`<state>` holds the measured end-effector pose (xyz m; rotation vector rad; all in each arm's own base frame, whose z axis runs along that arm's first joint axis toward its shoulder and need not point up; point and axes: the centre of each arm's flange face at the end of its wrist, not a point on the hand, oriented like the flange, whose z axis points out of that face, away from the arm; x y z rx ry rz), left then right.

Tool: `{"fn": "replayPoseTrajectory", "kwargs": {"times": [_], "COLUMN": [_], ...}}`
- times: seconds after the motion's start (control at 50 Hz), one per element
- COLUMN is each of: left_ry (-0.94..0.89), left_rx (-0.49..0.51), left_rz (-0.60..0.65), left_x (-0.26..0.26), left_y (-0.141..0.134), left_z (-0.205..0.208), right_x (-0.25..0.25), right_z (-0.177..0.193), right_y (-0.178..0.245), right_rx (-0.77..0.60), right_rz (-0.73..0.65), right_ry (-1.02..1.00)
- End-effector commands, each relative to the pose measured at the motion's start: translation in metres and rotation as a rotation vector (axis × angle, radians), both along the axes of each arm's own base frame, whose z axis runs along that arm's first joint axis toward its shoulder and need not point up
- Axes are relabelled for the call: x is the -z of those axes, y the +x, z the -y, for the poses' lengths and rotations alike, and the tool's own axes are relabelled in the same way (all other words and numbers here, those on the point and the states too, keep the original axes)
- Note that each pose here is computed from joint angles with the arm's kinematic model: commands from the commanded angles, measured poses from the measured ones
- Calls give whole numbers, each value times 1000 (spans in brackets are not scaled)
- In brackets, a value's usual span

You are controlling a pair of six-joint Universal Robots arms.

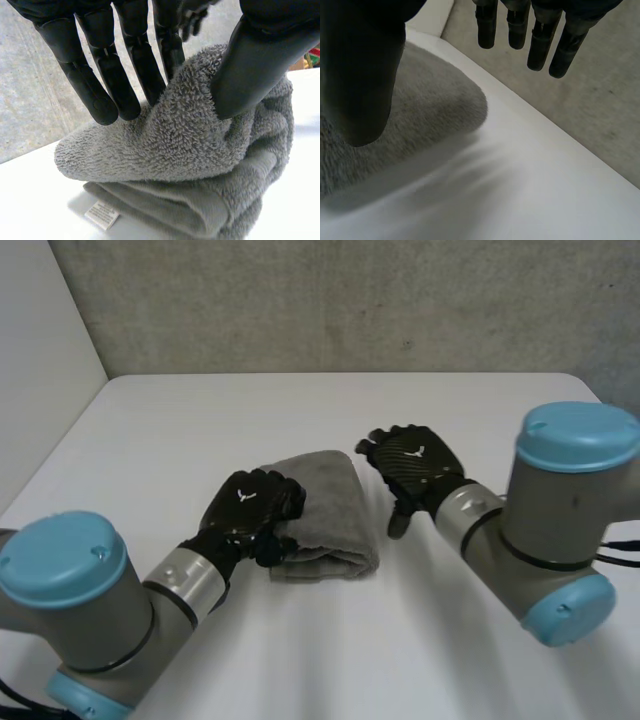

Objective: Fold the towel.

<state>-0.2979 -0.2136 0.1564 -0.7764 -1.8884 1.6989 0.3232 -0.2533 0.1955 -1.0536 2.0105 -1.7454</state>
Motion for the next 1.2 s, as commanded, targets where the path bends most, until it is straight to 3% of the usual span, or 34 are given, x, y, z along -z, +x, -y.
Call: {"fn": "replayPoseTrajectory", "kwargs": {"times": [0.02,0.3,0.52,0.7,0.8,1.0,1.2], "left_ry": [-86,-116,-262,-253,-133,172,203], "left_rx": [12,-16,-80,-109,-98,-114,-148], "left_rz": [132,181,4,-154,-182,-20,8], "left_x": [21,27,-49,-80,-59,20,26], "left_y": [5,17,22,21,10,-6,-2], "left_z": [-4,5,22,45,61,66,63], "right_x": [11,15,-7,-3,7,27,43], "right_z": [-1,14,22,33,39,38,37], "right_y": [19,27,37,42,43,41,37], "right_rx": [-19,-7,-71,-51,-23,6,16], "right_rz": [38,26,149,178,181,139,100], "right_ry": [85,175,194,225,253,356,397]}}
